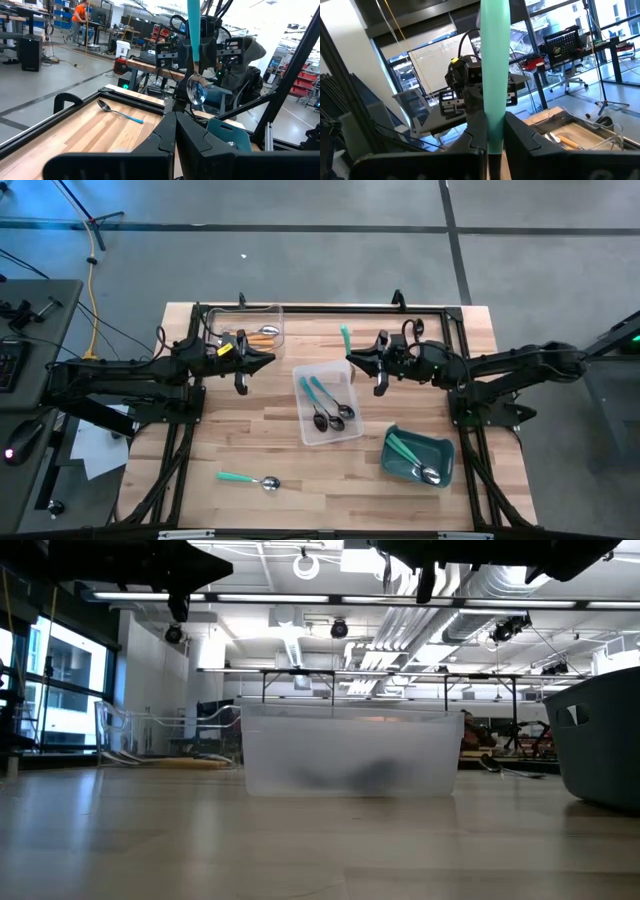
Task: Sort silverware by color (type)
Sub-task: Put the light blue spoon into the blue bin
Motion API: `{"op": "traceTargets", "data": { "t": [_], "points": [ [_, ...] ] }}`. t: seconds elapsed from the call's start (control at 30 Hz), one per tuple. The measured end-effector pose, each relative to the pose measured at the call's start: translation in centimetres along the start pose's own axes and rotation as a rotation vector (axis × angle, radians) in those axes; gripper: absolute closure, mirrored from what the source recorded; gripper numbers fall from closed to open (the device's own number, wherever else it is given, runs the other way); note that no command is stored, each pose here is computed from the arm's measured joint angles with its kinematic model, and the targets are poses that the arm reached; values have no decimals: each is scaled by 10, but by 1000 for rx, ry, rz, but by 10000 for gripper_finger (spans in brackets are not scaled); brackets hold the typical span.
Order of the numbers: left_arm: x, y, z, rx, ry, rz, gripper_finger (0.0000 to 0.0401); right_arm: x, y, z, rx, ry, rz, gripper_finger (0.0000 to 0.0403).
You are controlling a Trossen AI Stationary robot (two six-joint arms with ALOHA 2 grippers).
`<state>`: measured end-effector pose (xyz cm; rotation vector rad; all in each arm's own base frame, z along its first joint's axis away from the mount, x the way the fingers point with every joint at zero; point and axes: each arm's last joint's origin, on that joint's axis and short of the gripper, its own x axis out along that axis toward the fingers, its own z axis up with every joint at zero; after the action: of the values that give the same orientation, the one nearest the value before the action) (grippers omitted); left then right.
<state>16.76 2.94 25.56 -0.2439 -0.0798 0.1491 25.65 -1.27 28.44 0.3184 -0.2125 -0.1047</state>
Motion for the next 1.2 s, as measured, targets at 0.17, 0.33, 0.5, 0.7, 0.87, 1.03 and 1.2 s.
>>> {"op": "traceTargets", "data": {
  "t": [0.17,0.33,0.5,0.7,0.87,1.03,1.2],
  "points": [
    [0,0,0,0,0,0,401,0,0,0,0,3,2,381],
    [1,-1,-2,-2,20,-25,397,0,0,0,-1,3,3,381],
    [7,-1,1,-26,26,-16,371,0,-1,-2,-3,26,-4,381],
    [32,-5,17,32,37,-14,306,0,-1,-2,-9,25,-4,381],
    [64,-6,23,43,30,-16,249,3,-2,-7,-5,33,-6,381],
    [94,-8,30,49,-95,-78,212,10,-4,-17,21,33,-6,381],
    [124,-7,23,49,-63,-120,200,14,-5,-21,24,12,1,381]
  ]
}}
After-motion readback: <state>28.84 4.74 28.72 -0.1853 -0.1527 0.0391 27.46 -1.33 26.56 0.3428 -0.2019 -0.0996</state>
